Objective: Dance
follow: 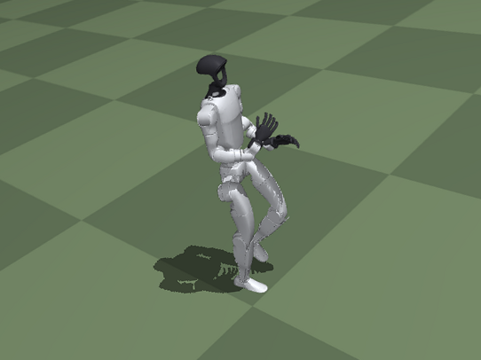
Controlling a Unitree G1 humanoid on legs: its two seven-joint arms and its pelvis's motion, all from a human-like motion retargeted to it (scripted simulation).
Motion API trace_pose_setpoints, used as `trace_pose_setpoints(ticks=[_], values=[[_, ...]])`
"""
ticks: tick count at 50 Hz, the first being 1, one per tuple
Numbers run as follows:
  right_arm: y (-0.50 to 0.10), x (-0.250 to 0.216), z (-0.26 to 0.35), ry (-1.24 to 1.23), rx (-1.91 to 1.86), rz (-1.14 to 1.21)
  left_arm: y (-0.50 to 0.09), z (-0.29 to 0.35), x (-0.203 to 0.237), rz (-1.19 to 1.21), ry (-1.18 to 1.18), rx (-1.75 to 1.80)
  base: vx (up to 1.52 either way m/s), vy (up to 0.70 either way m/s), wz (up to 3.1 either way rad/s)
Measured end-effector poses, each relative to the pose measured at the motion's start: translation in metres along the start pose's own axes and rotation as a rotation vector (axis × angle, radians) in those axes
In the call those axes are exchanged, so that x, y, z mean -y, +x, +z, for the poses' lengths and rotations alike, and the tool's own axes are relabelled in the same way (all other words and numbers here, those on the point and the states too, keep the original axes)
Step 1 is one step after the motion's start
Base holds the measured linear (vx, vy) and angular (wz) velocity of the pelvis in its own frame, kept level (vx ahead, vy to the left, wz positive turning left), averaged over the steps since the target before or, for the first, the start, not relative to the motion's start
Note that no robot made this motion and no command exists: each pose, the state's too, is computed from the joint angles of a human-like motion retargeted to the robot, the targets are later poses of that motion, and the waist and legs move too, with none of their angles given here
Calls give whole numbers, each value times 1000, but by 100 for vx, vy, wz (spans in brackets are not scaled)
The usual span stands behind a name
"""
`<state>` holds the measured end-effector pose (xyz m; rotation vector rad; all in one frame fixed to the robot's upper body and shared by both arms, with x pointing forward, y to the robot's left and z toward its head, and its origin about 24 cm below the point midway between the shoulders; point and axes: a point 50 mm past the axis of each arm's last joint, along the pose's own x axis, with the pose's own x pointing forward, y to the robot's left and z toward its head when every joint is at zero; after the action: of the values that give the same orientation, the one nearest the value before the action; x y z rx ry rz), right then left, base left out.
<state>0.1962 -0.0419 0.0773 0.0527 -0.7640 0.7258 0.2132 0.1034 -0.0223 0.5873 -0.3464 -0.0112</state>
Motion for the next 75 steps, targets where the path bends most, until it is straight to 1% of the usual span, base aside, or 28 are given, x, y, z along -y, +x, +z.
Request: trace_pose_setpoints(ticks=[3,5,8,10,13,15,17,20,23,26,29,35,37,39,42,45,48,50,52,55,58,60,64,67,69,70,72,75], values=[[41,-21,3,-28,113,13,33,26,3,174,-105,126,10,6,-110],[68,-25,7,-116,164,12,51,36,3,242,-156,141,8,-14,-91],[102,-16,12,-418,193,17,87,44,-12,302,-54,158,13,-10,-118],[123,-3,15,-650,233,-63,112,54,-34,390,36,196,11,-28,-91],[141,35,24,-893,290,-277,140,71,-77,566,130,242,12,-30,-38],[146,63,31,-971,301,-433,153,85,-110,689,175,268,14,-29,-27],[144,89,38,-991,296,-567,155,94,-147,800,209,297,19,-25,-67],[132,130,51,-1027,295,-762,138,103,-201,923,267,345,43,-13,-65],[103,159,51,-1080,213,-895,91,94,-243,962,372,326,80,3,-48],[71,179,50,-1115,113,-974,35,88,-270,986,479,275,78,7,-96],[39,193,54,-1129,46,-1035,-20,88,-281,1027,587,231,63,4,-84],[-41,204,71,-1257,-17,-1171,-96,87,-272,1157,859,184,41,1,-74],[-63,198,72,-1300,-36,-1209,-113,80,-267,1155,949,122,35,-36,-26],[-90,191,72,-1367,-112,-1188,-129,70,-261,1137,996,30,17,-32,33],[-130,177,68,-1391,-309,-1077,-143,53,-243,1034,943,-91,17,-38,52],[-157,162,61,-1304,-485,-884,-150,40,-222,877,846,-161,13,-44,69],[-168,135,49,-1115,-577,-624,-147,28,-191,744,693,-191,11,-39,94],[-164,113,43,-971,-554,-462,-141,19,-165,683,576,-211,15,-35,47],[-152,90,36,-827,-476,-388,-130,12,-133,658,459,-235,11,-36,110],[-115,60,25,-651,-291,-277,-103,10,-93,633,248,-197,-9,-25,27],[-65,33,15,-532,-93,-181,-72,16,-67,460,68,-50,-8,-7,16],[-31,15,11,-482,21,-131,-48,16,-55,360,15,4,3,-2,-15],[36,-19,11,-461,214,-59,12,26,-40,303,9,102,7,-14,-64],[79,-30,13,-563,293,-39,54,49,-40,381,-93,201,12,-11,-73],[103,-24,12,-720,294,-53,80,57,-48,423,-92,209,14,-12,-73],[113,-16,11,-800,288,-73,94,60,-56,440,-59,204,18,-16,-66],[128,3,13,-906,278,-137,114,60,-82,486,93,191,26,-16,-45],[143,39,25,-1005,292,-289,133,68,-128,577,301,187,36,-12,-30]])
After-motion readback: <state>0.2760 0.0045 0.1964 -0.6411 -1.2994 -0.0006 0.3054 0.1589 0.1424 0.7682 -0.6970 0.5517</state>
